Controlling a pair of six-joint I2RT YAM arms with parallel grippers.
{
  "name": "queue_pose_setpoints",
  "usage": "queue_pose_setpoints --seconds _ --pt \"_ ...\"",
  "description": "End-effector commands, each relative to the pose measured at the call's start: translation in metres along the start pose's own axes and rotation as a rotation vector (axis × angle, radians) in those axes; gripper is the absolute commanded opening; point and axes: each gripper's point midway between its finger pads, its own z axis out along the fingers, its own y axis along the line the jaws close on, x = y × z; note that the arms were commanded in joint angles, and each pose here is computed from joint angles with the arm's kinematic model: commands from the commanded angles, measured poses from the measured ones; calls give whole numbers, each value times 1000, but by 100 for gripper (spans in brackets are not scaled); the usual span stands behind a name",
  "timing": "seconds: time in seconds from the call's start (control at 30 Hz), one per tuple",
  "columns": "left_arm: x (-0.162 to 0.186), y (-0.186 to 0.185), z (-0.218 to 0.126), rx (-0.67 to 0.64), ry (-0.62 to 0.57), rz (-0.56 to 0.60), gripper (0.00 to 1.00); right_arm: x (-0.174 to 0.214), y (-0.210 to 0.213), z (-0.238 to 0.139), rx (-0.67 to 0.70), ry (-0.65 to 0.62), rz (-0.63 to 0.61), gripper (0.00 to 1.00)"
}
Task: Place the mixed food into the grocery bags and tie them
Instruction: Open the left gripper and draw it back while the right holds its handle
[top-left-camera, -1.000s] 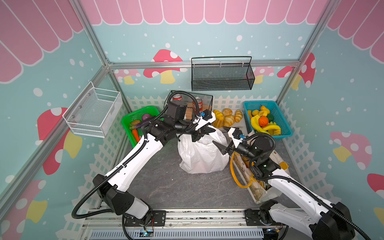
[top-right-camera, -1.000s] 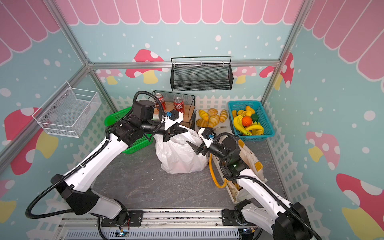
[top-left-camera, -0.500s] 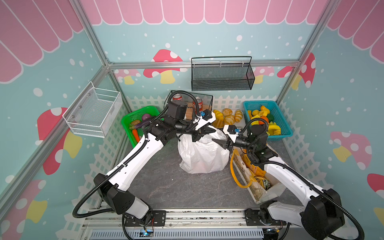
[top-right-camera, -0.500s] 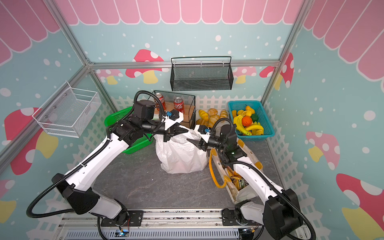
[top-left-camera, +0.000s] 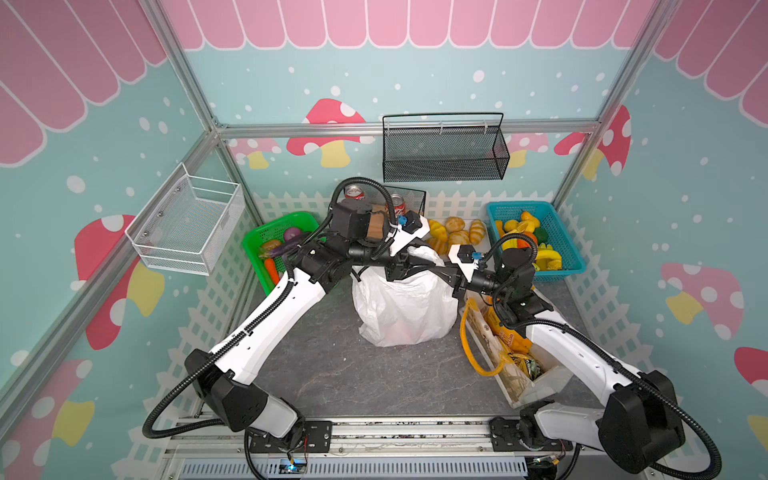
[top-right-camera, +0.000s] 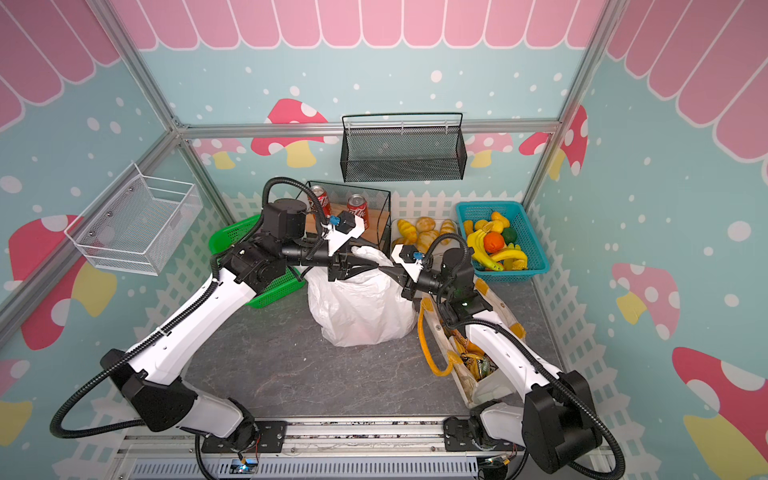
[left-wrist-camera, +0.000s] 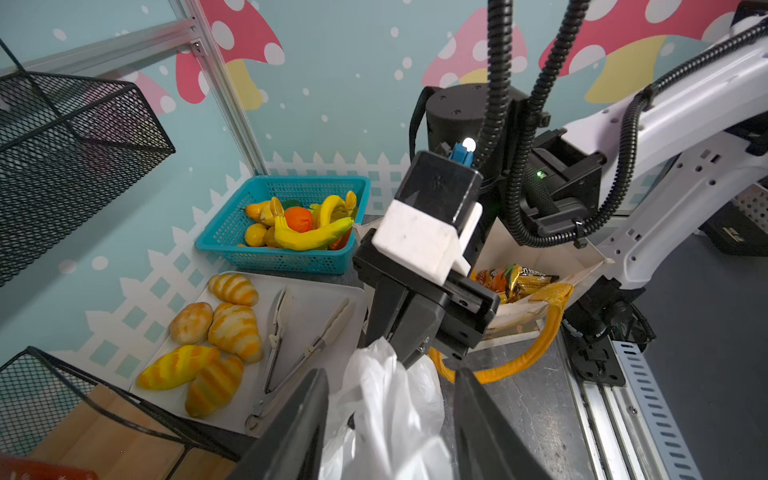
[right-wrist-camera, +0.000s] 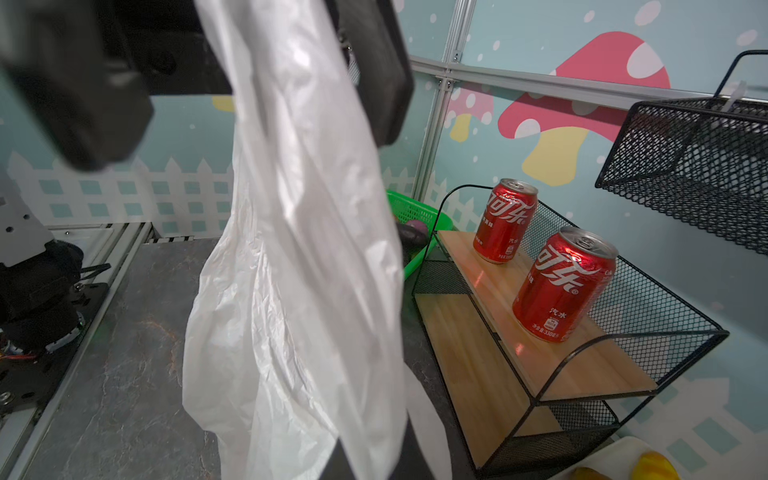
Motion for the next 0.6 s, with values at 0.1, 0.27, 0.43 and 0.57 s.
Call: queue_pose_setpoints --seconds 0.1,0.27,0.43,0.57 --pt "-55 -34 -46 -20 -265 -34 67 -3 -15 -1 69 -30 124 0" --pt "-45 -64 -74 -21 -344 -45 70 0 -24 -2 108 -25 197 0" --pt "-7 -69 -101 -199 -327 -46 74 6 -31 -4 137 -14 216 0" --pt "26 -51 -117 -355 -345 -50 77 7 -33 -3 127 -9 226 0"
